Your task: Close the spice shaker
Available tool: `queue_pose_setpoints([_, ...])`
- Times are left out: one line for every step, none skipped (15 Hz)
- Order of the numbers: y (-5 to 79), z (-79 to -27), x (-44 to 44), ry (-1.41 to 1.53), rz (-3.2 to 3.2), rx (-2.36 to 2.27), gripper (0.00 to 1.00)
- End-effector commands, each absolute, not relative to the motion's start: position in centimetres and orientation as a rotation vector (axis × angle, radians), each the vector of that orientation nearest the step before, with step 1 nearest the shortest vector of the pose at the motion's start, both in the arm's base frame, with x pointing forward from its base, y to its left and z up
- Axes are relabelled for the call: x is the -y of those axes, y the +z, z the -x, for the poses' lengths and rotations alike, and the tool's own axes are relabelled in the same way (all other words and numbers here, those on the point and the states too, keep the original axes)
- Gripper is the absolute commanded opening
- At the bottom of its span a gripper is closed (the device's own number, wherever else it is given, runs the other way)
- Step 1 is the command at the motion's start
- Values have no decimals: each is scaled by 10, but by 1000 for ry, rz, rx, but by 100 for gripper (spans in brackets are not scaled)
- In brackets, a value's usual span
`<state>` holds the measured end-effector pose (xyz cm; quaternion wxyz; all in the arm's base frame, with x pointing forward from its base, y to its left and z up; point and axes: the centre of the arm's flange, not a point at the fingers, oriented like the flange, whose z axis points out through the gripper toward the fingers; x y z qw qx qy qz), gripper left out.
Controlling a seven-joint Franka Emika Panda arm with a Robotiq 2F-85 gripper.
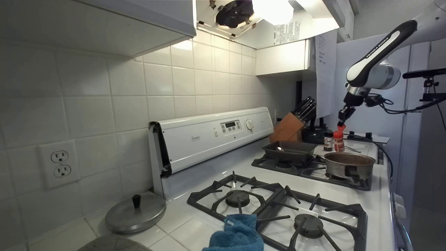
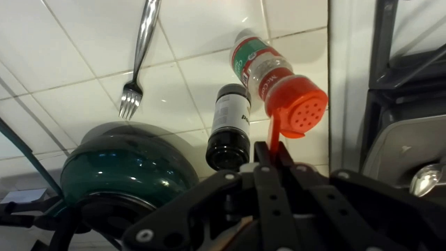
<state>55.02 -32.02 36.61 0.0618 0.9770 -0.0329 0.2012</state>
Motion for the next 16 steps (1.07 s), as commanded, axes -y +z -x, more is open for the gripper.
queue_pose_setpoints([359,-536,317,659,-2974,116,1])
queue_pose_setpoints([356,-534,317,656,-2977,124,1])
queue_pose_setpoints([353,-531,318,650,-2977,129,1])
queue_pose_setpoints([352,-530,319,644,-2967,130,1])
queue_pose_setpoints([353,-529,321,647,-2960,130,1])
queue_pose_setpoints([353,-527,323,645,-2950,135,1])
queue_pose_setpoints([352,-525,325,647,-2949,145,1])
queue_pose_setpoints([352,-523,328,647,-2943,152,1])
queue_pose_setpoints([352,-522,330,643,-2940,155,1])
queue_pose_setpoints([351,-520,331,635,-2934,151,1])
queue_pose_setpoints([350,-519,333,624,-2932,151,1])
queue_pose_setpoints([350,-518,334,622,-2926,151,1])
queue_pose_setpoints([350,-518,335,614,-2924,154,1])
queue_pose_setpoints([351,-519,336,610,-2921,152,1])
queue_pose_setpoints([351,-520,337,605,-2917,150,1])
queue_pose_setpoints([352,-521,338,595,-2911,149,1])
